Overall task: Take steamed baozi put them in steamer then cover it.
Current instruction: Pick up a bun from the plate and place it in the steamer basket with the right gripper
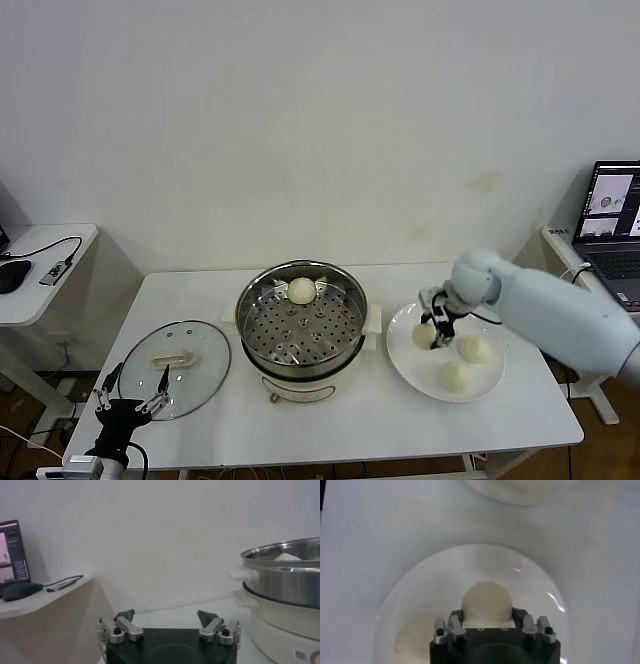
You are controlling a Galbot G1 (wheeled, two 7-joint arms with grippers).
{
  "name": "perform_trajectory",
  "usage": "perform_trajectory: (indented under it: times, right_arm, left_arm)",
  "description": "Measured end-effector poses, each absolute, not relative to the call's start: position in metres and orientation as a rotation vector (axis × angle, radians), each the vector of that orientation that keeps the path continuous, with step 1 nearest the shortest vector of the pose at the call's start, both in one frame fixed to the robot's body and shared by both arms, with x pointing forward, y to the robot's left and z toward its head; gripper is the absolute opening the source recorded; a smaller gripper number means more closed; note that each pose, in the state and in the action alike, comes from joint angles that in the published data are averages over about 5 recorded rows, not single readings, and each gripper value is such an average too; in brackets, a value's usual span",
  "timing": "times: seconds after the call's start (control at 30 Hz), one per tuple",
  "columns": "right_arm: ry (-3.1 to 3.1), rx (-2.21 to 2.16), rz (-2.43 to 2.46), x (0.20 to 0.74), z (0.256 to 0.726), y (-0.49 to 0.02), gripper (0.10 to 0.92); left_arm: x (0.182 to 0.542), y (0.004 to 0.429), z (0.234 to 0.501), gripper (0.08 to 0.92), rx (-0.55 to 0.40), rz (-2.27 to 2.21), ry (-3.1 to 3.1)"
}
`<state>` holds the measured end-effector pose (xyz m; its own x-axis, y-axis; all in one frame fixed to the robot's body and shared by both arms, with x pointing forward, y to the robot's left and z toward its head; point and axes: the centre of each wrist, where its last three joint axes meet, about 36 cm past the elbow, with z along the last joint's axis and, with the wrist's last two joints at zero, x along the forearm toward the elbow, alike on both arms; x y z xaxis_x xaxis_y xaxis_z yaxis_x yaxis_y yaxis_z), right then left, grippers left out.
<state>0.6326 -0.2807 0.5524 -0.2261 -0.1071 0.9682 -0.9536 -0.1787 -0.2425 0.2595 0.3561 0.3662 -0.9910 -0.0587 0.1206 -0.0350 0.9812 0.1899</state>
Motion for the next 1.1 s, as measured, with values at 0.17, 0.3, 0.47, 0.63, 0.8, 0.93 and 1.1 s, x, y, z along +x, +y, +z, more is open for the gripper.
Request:
perform_trajectory:
  times: [0.17, 0.3, 0.47, 0.63, 0.8, 0.93, 1.1]
  right_arm:
    - [-1.419, 1.298, 1.511, 0.637, 0.608, -0.264, 0.605]
    - [-1.468, 1.316, 1.519, 0.637, 0.648, -0.239, 0.610]
    - [-1.518, 1.349, 1.501, 0.636, 0.681, -0.197, 0.614]
    - [-1.536, 1.393, 1.475, 0.633, 0.692, -0.141, 0.619]
    - [-1.534, 1.425, 1.446, 0.629, 0.688, -0.085, 0.619]
    - [-1.525, 1.439, 1.431, 0.626, 0.675, -0.047, 0.619]
    - [-1.504, 1.448, 1.423, 0.622, 0.655, -0.010, 0.619]
  left_arm:
    - [0.261, 0.357, 0.367, 0.823, 0.063, -0.288, -3.004]
    - [0.262, 0.357, 0.369, 0.823, 0.059, -0.292, -3.007]
    - [0.264, 0.358, 0.371, 0.823, 0.058, -0.298, -3.013]
    - [0.265, 0.359, 0.372, 0.823, 0.063, -0.293, -3.015]
    - [0.266, 0.358, 0.373, 0.823, 0.066, -0.287, -3.022]
    - [0.266, 0.358, 0.373, 0.823, 0.069, -0.286, -3.025]
    - [0.266, 0.357, 0.372, 0.823, 0.075, -0.281, -3.024]
